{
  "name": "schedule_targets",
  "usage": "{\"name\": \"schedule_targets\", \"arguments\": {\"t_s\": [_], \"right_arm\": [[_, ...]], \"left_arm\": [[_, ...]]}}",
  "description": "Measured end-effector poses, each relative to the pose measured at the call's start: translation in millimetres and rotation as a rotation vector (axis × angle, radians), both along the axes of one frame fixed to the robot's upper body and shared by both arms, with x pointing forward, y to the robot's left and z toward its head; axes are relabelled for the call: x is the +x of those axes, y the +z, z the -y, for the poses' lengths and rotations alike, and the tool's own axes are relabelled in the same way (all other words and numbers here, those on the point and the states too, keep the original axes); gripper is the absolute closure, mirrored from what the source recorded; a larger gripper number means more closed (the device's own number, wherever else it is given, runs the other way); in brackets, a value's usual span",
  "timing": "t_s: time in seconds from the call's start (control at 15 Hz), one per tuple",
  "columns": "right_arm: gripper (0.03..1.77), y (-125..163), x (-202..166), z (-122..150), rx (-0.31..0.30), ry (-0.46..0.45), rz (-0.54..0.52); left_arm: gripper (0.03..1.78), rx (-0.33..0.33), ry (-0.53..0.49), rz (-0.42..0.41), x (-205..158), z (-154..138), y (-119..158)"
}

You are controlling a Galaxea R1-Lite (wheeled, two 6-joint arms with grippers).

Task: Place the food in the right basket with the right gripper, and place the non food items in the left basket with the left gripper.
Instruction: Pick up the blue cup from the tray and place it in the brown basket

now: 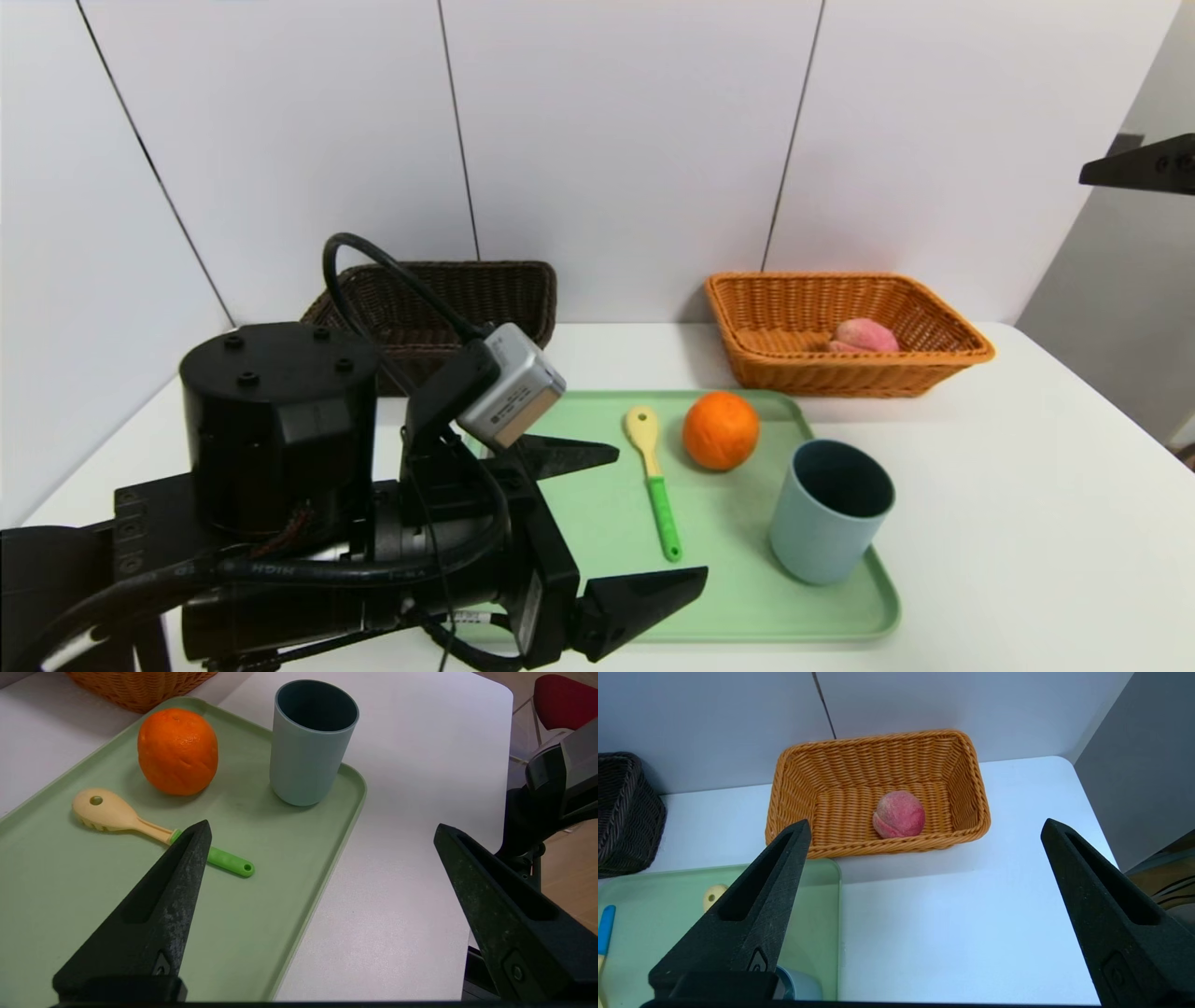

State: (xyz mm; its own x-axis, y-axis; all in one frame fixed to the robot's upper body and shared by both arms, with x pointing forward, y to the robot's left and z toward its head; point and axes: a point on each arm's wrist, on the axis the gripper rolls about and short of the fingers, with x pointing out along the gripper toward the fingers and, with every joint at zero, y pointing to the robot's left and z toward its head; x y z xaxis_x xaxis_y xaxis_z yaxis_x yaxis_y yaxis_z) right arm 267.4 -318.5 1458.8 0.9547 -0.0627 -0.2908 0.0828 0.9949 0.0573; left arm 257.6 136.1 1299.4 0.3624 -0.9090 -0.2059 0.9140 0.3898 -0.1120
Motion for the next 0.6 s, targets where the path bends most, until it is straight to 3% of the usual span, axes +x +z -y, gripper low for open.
{"name": "schedule_targets", "arguments": {"t_s": [0.27,0.6], "right_arm": [[0.1,-1,1,1,-0.002,-0.006,-0.003],[0.1,-5,3,6,-0.003,-0.035,-0.017]], "left_arm": [[0.12,-0.045,-0.057,0.076,5,23,-8],[0.12,-0.015,-0.083,0.051,20,50,-33]]}}
